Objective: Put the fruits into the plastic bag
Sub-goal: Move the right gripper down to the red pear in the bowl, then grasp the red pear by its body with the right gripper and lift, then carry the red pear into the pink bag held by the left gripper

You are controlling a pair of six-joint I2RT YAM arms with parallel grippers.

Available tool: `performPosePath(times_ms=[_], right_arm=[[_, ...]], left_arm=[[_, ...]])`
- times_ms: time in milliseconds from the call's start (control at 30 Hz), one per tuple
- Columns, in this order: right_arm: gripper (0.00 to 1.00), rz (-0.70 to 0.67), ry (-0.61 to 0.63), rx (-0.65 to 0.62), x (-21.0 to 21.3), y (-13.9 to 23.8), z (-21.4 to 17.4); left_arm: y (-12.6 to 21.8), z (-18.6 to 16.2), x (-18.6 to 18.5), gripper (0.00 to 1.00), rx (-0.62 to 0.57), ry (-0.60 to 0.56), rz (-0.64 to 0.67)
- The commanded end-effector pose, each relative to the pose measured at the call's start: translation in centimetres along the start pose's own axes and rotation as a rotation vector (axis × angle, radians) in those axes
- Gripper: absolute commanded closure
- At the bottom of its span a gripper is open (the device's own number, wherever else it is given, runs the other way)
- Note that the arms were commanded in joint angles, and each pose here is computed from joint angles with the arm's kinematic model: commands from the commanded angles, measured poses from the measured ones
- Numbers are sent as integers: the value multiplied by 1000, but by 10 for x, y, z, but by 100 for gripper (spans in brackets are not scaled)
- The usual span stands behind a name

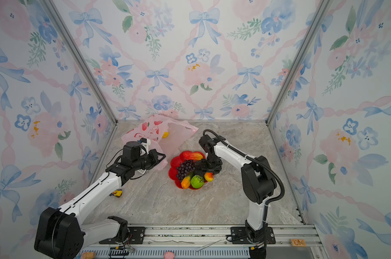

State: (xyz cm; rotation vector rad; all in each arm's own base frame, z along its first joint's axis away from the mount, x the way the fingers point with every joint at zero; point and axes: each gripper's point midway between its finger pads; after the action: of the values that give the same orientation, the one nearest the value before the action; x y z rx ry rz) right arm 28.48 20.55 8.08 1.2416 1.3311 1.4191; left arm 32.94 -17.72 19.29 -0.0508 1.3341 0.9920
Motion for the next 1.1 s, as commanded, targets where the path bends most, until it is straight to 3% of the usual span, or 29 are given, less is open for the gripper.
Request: performPosePath(times_ms=[0, 367, 467, 700, 900, 1067], right_arm=[[56, -24, 10, -5, 0, 3, -1], [59, 50, -3, -119, 10, 60, 18], [59, 175, -33, -191, 27, 87, 31], [60, 611, -128, -293, 97, 135, 71], [61, 809, -171, -344, 141, 147, 109], [61, 859, -193, -374, 167, 137, 139]], left_arm=[[0, 1, -2, 100, -15, 0, -13], [1, 0, -2, 100, -15, 0, -17], [1, 0, -3, 100, -16, -1, -21], [4, 0, -6, 100, -17, -6, -31], [5, 0, -6, 100, -20, -6, -32], [6, 2, -9, 100, -25, -12, -38]])
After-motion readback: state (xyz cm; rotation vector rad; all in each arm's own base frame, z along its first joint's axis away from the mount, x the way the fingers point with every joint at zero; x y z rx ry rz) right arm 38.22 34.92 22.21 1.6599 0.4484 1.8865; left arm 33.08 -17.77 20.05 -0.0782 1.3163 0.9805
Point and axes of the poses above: each gripper's point midway between its finger pads, its own y axis back along the fingers, its own x axis along the line the jaws close on, z = x × y, and after that the axes turned 7 degrees about y, right-handed
